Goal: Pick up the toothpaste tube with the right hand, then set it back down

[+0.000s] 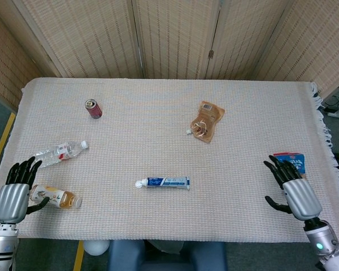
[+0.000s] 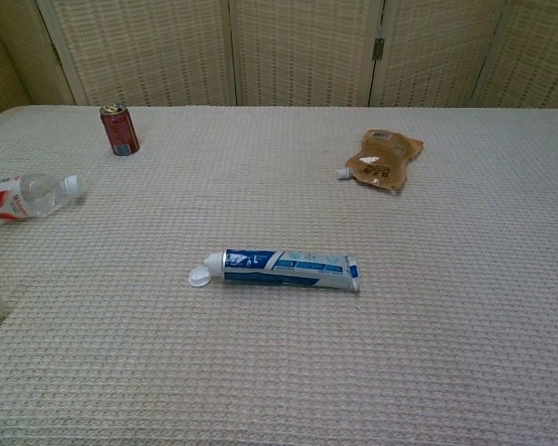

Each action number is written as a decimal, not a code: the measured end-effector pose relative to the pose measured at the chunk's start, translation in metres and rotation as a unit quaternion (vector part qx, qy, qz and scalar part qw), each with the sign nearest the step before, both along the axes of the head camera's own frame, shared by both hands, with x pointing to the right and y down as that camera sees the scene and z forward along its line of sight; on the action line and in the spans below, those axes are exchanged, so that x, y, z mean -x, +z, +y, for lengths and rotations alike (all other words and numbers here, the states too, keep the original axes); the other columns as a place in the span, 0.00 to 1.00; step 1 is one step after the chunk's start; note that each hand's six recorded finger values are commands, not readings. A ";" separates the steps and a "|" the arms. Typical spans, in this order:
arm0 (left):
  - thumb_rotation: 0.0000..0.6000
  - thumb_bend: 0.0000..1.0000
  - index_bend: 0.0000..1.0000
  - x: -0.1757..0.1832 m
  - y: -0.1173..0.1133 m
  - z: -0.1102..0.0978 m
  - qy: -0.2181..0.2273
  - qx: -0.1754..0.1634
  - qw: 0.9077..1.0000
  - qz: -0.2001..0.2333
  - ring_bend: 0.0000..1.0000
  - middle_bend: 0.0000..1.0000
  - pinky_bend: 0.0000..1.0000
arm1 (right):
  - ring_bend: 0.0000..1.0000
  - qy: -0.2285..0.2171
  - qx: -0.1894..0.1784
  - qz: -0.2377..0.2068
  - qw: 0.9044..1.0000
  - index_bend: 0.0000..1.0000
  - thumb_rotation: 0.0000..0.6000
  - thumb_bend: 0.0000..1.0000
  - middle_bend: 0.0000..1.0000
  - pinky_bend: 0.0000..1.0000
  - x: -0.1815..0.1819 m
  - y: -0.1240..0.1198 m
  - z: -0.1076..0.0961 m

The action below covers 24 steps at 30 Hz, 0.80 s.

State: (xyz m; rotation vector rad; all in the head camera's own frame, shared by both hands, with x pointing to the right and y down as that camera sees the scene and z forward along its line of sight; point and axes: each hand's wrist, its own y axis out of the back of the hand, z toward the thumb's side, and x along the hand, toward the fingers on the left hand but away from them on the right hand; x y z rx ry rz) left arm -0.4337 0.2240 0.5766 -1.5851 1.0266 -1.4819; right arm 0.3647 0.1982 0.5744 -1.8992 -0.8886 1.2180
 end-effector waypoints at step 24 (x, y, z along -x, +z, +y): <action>1.00 0.24 0.02 0.006 -0.004 0.003 0.002 0.000 1.000 0.002 0.03 0.04 0.00 | 0.27 -0.124 0.085 -0.025 0.988 0.21 1.00 0.32 0.25 0.24 0.230 0.103 -0.030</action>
